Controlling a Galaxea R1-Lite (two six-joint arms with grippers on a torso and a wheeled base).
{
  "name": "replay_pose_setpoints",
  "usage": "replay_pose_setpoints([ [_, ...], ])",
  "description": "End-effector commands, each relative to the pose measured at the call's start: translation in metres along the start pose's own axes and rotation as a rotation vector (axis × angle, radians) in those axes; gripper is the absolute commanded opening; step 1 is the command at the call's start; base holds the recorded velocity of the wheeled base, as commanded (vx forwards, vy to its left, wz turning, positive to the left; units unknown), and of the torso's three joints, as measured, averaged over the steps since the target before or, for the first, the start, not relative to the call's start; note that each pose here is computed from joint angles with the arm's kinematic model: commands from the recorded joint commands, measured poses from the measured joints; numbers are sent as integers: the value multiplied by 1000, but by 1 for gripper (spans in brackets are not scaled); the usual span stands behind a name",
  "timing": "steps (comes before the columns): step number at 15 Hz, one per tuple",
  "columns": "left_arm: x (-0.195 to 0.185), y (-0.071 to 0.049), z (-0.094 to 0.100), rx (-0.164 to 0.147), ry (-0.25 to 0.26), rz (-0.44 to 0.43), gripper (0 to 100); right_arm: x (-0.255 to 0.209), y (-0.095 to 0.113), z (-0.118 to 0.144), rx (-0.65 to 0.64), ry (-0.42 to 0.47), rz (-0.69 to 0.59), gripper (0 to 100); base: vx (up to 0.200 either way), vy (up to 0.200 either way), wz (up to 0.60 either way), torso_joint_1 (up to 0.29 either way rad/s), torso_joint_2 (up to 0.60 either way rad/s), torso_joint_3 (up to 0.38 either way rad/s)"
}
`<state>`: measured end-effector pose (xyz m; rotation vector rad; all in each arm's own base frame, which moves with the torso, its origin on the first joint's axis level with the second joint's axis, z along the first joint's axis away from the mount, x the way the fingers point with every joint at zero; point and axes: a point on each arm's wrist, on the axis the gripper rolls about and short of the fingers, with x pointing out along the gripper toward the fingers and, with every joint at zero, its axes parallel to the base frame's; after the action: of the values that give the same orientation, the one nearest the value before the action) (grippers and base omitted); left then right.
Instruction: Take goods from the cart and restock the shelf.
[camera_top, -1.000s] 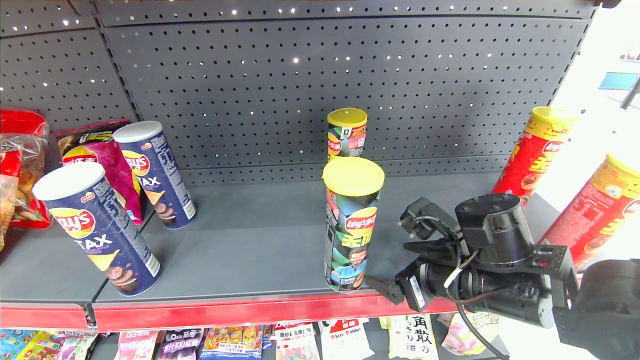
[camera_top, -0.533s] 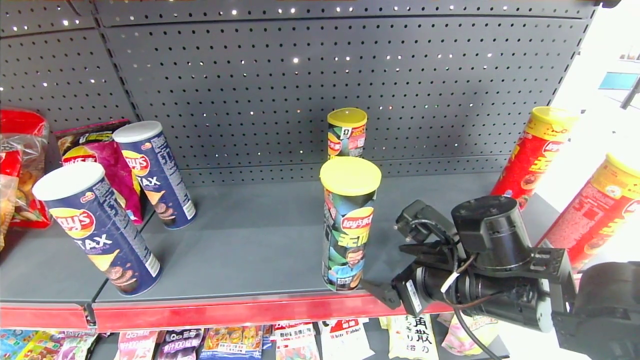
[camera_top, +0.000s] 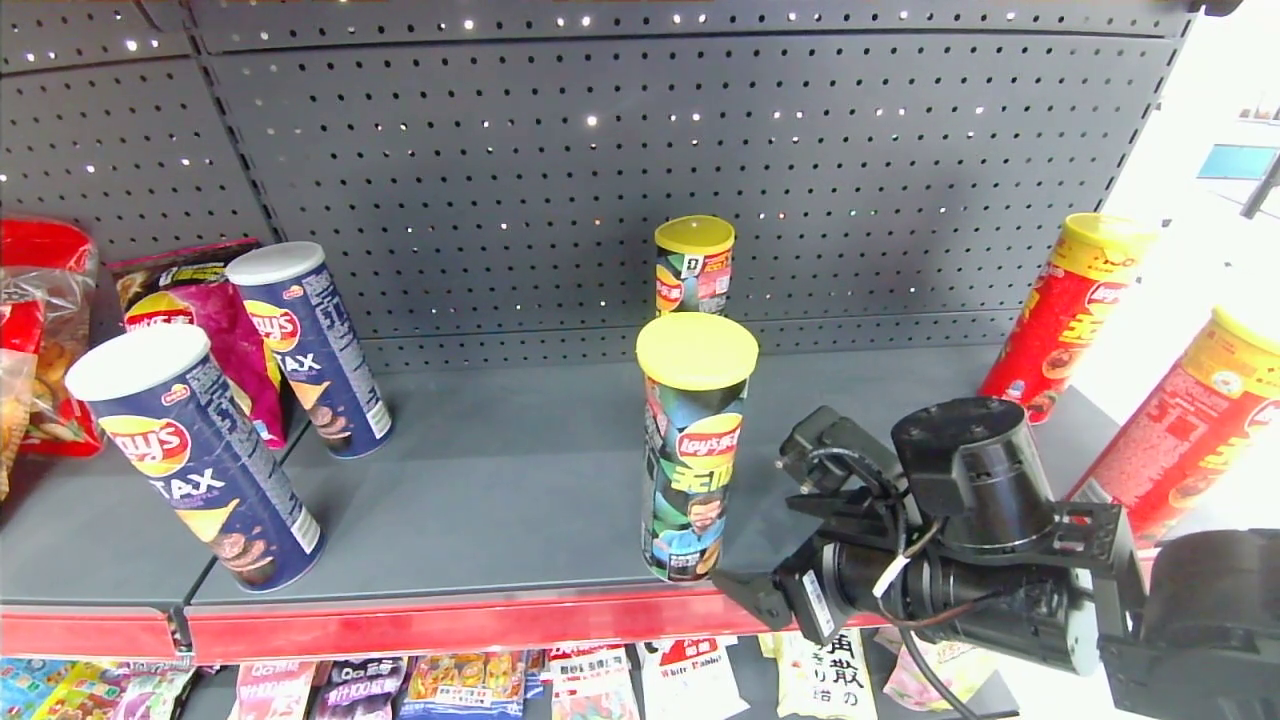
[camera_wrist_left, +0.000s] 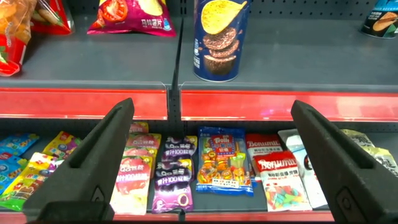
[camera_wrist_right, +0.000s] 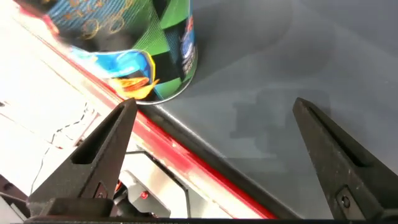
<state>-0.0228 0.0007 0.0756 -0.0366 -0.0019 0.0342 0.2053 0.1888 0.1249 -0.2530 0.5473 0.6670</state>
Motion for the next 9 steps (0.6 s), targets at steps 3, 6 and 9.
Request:
replay_pose_setpoints([
  [3,0,0,0,0,0,1,100,1,2,0,-3,0,5,100,0,0,0,0,0,0],
  [6,0,0,0,0,0,1,100,2,6,1,-9,-1,19,100,0,0,0,0,0,0],
  [9,0,0,0,0,0,1,100,6,11,0,-17,-6,32,100,0,0,0,0,0,0],
])
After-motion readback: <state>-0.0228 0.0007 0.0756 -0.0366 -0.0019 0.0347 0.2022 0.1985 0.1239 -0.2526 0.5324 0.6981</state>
